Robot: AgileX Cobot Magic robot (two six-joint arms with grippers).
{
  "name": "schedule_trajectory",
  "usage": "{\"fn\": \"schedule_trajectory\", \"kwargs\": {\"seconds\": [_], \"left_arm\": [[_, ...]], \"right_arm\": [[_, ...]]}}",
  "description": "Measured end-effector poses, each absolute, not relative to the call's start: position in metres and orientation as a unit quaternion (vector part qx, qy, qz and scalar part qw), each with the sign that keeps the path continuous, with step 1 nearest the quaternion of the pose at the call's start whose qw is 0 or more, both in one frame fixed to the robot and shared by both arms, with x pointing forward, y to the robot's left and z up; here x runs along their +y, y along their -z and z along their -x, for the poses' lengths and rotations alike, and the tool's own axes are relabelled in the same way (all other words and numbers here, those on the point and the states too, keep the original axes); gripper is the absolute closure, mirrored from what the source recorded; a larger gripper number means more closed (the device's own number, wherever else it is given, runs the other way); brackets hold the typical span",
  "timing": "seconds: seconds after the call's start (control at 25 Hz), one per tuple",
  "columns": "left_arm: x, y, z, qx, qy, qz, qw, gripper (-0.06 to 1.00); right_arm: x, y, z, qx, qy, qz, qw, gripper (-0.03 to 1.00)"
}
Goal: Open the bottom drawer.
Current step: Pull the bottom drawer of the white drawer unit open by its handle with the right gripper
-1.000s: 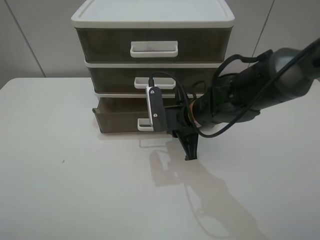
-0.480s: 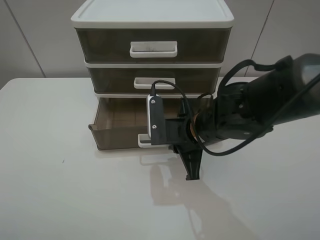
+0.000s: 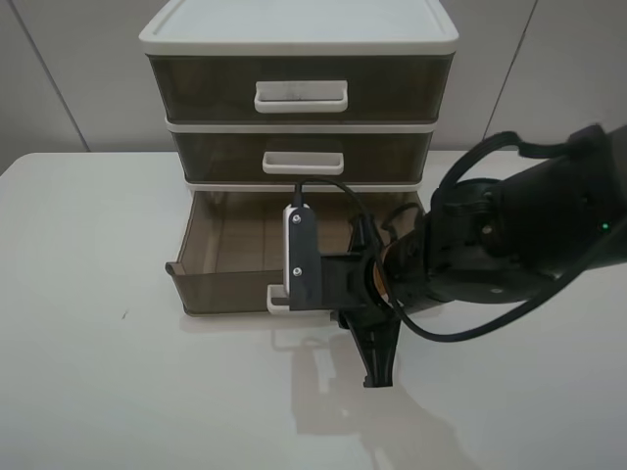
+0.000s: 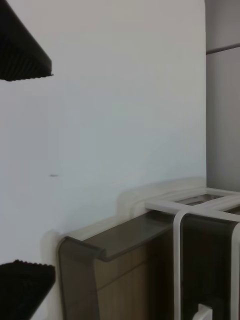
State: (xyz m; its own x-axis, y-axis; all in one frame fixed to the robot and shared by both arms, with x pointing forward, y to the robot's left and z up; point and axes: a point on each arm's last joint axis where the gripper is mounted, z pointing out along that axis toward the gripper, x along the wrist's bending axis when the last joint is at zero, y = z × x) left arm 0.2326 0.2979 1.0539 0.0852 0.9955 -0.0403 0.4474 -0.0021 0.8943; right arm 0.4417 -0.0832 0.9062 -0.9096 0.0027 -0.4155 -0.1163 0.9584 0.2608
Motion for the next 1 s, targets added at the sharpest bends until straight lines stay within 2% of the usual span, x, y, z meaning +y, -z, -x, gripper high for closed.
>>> {"fn": "schedule_trajectory", "kwargs": {"seconds": [1.0], "left_arm": [[0.298,-1.054,-0.233,0.583,-0.343,-0.619,0.399,0.20]], "right_arm": [[-0.079,-0.912,-0.429,0.972,-0.142,-0.010,0.189,0.87]]}}
